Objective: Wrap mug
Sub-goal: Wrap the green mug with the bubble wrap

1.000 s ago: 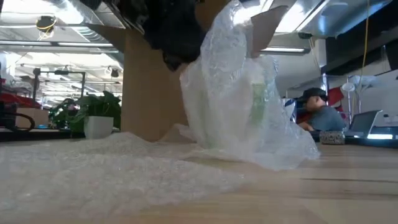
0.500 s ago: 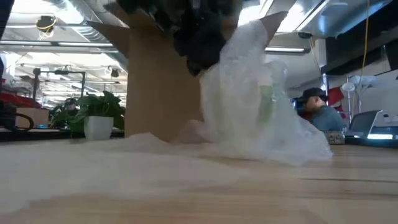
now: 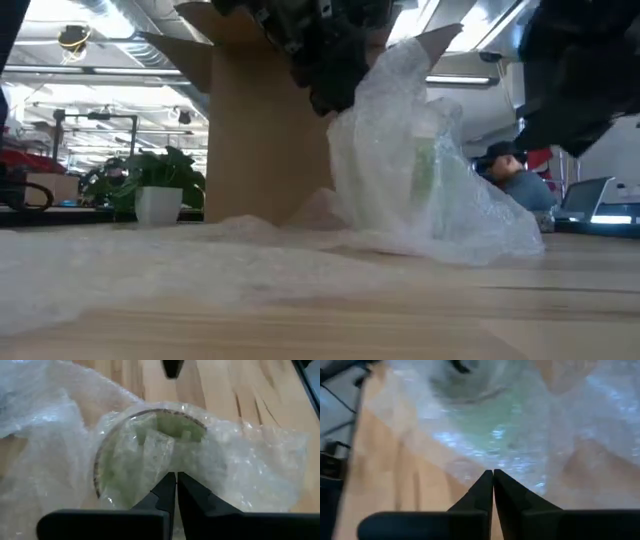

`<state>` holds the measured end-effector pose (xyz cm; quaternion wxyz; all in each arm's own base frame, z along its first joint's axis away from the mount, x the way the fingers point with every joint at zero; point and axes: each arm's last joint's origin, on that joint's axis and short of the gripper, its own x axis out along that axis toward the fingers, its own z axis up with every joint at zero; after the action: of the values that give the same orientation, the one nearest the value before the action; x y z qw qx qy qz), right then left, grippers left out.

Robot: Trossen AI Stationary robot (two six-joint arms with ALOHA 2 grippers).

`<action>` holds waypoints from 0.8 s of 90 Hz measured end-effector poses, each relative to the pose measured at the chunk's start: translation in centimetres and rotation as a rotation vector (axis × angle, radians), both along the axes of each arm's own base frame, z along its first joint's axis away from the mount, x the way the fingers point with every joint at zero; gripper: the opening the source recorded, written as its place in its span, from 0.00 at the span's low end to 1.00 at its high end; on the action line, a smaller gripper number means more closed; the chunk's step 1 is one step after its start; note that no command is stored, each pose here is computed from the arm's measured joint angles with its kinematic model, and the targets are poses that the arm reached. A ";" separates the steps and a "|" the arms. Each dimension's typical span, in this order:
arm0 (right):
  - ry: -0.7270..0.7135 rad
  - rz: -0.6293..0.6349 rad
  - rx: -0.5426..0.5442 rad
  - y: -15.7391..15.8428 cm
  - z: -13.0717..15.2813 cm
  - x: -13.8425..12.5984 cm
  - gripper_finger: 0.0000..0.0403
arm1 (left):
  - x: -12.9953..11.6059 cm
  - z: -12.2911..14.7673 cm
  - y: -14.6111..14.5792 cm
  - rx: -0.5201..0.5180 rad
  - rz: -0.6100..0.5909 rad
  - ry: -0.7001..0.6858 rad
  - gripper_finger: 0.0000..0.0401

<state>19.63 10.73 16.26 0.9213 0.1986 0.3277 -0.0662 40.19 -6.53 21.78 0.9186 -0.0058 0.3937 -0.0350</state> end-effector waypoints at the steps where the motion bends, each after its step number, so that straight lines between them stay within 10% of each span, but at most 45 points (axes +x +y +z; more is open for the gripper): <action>1: 0.002 0.000 -0.005 -0.1 -0.1 0.1 0.00 | 0.0 0.0 0.0 0.000 0.001 -0.001 0.00; 72: -0.069 0.250 0.104 1.0 -4.2 9.2 0.00 | -1.2 0.1 -4.6 -0.079 -0.014 0.022 0.00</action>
<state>28.85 11.74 12.08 0.9215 0.2059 0.3210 0.0732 39.00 -11.13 21.87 0.9130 -0.0396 0.4021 -0.0567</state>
